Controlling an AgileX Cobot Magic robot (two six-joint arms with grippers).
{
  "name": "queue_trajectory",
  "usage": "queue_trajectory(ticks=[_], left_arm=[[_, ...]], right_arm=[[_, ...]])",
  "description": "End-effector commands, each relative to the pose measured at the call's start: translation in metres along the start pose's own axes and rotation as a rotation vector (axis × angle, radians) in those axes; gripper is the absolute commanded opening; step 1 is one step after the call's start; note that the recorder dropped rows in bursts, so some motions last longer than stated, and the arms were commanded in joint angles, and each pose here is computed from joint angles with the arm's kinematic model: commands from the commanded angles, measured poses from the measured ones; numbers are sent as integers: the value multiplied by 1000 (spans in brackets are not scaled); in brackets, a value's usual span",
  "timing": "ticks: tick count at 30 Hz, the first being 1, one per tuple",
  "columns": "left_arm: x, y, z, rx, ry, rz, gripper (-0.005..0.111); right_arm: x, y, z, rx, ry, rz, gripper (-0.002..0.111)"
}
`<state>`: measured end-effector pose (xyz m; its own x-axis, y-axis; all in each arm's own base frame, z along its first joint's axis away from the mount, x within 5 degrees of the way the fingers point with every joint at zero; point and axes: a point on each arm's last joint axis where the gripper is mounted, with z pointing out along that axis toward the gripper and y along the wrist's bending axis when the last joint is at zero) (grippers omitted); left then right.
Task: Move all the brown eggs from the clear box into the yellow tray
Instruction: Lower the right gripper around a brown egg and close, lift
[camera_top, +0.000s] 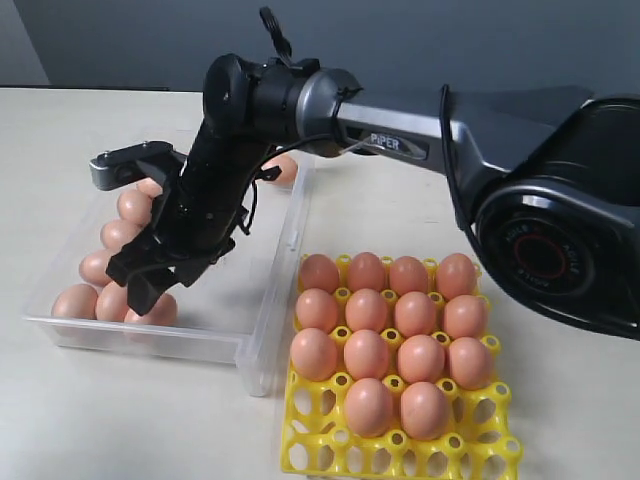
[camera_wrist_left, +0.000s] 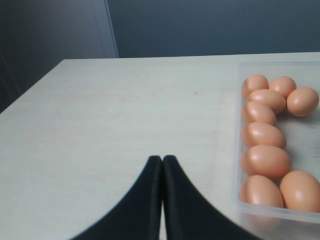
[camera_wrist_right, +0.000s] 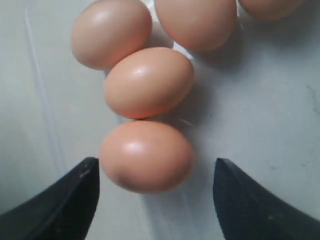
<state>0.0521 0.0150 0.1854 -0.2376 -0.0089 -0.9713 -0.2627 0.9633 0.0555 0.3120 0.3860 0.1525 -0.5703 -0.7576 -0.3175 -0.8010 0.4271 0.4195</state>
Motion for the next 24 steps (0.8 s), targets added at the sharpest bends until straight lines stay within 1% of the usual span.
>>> queue_trajectory(ticks=[1,7,12,14,15,17,23,24], left_arm=[[0,0,0,4,-12,1,0],[0,0,0,4,-12,1,0],[0,0,0,4,-12,1,0],[0,0,0,4,-12,1,0],[0,0,0,4,-12,1,0],[0,0,0,4,-12,1,0],[0,0,0,4,-12,1,0],[0,0,0,4,-12,1,0]], right_arm=[[-5,-3,6,-7,-50,72,63],[0,-9,23,-31,-30,136,63],[4,-8,27,-46,11,144,63],[4,-7,26,-59,12,150,61],[4,-6,26,-64,13,152,59],[4,-6,26,-64,13,152,50],[3,-5,26,-67,13,153,3],[3,-5,25,-67,10,152,-1]])
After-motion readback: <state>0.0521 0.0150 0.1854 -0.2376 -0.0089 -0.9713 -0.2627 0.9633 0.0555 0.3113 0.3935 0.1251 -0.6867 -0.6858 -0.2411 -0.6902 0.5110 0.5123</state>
